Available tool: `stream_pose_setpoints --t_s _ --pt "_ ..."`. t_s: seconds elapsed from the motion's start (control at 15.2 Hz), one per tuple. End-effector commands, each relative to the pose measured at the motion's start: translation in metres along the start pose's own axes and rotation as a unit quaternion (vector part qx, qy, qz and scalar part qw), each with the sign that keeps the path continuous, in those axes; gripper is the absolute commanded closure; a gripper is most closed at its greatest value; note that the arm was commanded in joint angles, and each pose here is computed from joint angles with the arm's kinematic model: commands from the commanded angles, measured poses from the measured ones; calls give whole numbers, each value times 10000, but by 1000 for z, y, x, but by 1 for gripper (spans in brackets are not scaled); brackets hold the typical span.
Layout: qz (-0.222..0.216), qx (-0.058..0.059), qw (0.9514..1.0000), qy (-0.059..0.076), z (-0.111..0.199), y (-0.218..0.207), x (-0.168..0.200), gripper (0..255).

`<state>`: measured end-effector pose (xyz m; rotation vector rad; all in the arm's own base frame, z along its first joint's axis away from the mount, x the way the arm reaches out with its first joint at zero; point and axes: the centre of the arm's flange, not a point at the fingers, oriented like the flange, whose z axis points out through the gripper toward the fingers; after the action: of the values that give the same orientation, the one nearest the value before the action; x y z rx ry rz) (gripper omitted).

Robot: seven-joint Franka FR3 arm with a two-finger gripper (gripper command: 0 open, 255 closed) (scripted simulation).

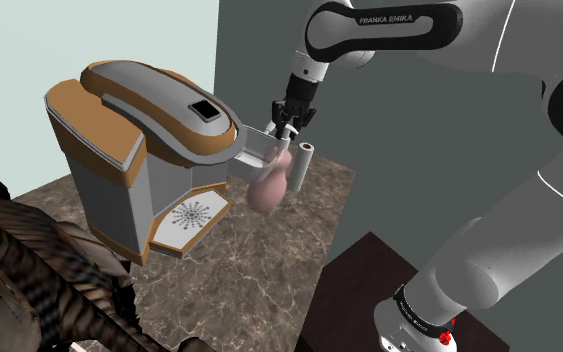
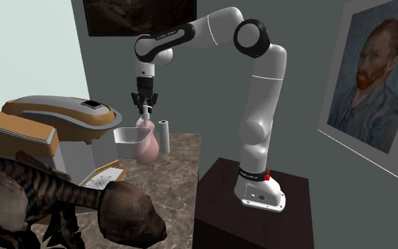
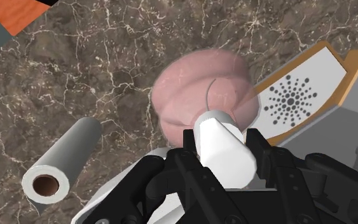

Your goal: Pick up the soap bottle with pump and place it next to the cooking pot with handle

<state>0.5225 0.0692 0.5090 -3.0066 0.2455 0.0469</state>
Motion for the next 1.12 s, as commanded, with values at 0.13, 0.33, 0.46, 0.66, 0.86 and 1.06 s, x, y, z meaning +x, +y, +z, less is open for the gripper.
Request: stream_pose_setpoints --t_s 0.13,0.33,0.46,0.66,0.86,1.06 --pt "-1 3 10000 10 21 3 2 255" --pt "-1 3 10000 10 37 5 2 255" --pt "-1 3 10000 10 47 6 3 255" --pt "-1 3 10000 10 58 7 3 255" --pt "-1 3 10000 10 58 7 3 255" --pt "-1 3 10000 10 58 7 3 255"
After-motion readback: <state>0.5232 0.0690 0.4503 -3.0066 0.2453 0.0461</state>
